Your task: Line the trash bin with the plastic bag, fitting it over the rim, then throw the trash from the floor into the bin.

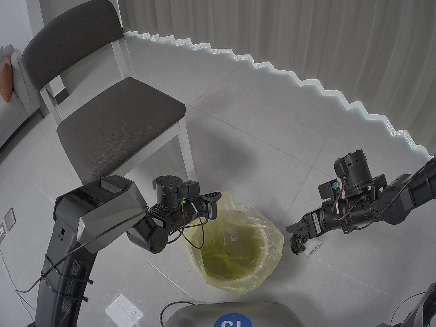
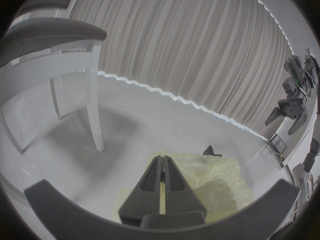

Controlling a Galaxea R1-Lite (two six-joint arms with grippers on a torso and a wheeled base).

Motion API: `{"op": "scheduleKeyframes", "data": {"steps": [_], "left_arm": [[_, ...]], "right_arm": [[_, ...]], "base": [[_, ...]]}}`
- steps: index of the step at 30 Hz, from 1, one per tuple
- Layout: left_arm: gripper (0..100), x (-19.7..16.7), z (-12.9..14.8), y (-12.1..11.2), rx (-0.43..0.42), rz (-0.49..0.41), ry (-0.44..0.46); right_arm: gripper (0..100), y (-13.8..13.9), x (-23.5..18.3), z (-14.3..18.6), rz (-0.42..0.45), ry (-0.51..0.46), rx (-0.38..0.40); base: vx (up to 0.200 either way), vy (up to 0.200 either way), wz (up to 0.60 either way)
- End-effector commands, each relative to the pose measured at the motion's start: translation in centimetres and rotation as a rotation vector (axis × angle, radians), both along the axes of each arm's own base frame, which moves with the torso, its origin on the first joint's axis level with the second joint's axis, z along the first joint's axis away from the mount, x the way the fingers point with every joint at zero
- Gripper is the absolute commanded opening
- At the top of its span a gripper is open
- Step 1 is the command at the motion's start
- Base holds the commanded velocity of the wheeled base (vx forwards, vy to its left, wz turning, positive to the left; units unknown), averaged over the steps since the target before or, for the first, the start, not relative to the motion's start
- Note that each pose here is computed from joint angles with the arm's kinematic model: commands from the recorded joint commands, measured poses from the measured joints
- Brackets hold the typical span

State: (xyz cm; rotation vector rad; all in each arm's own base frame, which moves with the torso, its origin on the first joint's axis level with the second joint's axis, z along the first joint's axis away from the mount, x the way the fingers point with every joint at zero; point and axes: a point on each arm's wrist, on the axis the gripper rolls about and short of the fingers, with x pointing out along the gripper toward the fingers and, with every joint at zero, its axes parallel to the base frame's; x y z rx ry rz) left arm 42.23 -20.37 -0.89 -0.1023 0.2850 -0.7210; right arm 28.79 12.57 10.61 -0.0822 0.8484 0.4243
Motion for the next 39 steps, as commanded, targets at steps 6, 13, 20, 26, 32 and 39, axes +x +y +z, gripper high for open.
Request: {"op": "scheduleKeyframes", "data": {"steps": [6, 13, 20, 26, 32, 39], "left_arm": [[0, -0.5, -0.8, -1.2, 0.007, -0.027, 0.014], [0, 0.4, -0.7, 0.9, 0.010, 0.034, 0.013], [0, 0.2, -1.3, 1.6, 0.018, 0.059, 0.028], [0, -0.8, -2.2, 1.8, 0.025, 0.075, 0.069], [0, -1.4, -3.4, 2.6, 0.029, 0.086, 0.083], [0, -1.0, -3.0, 2.7, 0.019, 0.092, 0.065]], "right_arm": [[100, -0.3, 0.0, -0.2, 0.000, 0.013, 0.003], [100, -0.2, 0.2, -0.4, 0.007, 0.015, 0.006], [100, -0.1, 0.6, -0.4, 0.009, 0.012, 0.006], [100, 0.1, 1.1, -0.4, 0.008, 0.006, 0.009], [100, 0.4, 1.9, -0.8, 0.008, 0.008, 0.009], [100, 0.8, 2.1, -0.9, 0.019, 0.005, 0.007]], "base": [[0.000, 0.000, 0.00], [0.000, 0.000, 0.00], [0.000, 0.000, 0.00], [0.000, 0.000, 0.00], [0.000, 0.000, 0.00], [0.000, 0.000, 0.00]]}}
